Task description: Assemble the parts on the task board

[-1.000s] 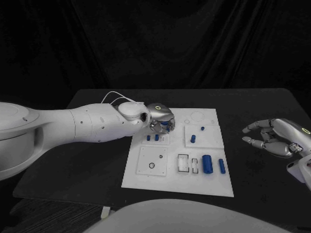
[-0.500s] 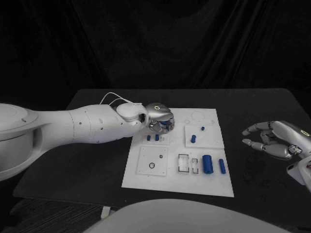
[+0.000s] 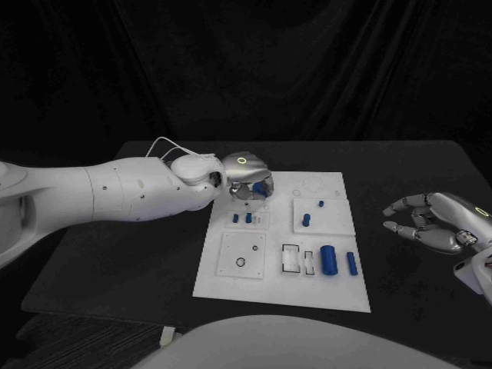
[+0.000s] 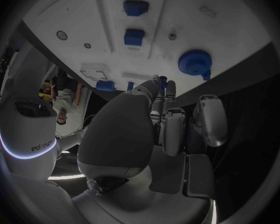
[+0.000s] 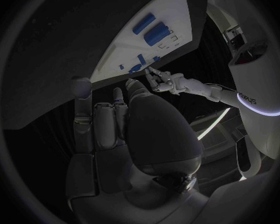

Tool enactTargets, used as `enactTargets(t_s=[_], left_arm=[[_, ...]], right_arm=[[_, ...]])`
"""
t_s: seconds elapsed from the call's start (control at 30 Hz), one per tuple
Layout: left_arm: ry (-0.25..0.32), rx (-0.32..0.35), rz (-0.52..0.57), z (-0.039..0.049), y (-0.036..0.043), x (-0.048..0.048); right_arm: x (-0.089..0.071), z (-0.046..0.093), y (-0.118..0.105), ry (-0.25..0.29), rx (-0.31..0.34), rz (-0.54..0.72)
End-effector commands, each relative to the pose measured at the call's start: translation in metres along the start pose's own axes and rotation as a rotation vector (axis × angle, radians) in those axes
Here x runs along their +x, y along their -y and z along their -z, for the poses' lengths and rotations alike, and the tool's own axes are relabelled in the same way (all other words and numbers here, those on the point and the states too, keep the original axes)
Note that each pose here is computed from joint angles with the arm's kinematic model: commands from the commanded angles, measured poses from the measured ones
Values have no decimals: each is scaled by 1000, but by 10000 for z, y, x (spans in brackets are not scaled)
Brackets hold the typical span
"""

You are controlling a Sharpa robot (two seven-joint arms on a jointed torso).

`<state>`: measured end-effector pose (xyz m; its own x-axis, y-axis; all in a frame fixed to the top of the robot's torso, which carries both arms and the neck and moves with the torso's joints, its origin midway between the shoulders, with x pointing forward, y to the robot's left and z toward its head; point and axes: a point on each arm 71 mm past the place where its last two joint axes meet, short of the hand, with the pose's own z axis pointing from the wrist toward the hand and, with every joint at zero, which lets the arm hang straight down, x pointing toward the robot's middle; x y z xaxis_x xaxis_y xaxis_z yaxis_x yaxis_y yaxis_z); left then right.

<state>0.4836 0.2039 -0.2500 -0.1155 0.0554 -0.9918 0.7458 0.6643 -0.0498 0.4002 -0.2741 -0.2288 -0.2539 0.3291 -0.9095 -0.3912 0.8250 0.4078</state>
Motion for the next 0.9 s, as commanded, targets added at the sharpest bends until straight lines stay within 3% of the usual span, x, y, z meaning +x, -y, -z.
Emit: enactTargets(t_s=[0.03, 0.23, 0.37, 0.57, 0.9], left_arm=[[18, 19, -19, 35, -37, -151], [-9, -10, -28, 152, -155, -283], [-13, -17, -25, 186, -163, -277], [-21, -16, -13, 196, -138, -180], [-60, -31, 14, 191, -120, 92]], right_arm=[[17, 0, 10, -14, 16, -4], [27, -17, 5, -17, 15, -5], [45, -12, 15, -21, 18, -10], [61, -10, 17, -24, 18, -13], [75, -8, 11, -28, 15, -16]])
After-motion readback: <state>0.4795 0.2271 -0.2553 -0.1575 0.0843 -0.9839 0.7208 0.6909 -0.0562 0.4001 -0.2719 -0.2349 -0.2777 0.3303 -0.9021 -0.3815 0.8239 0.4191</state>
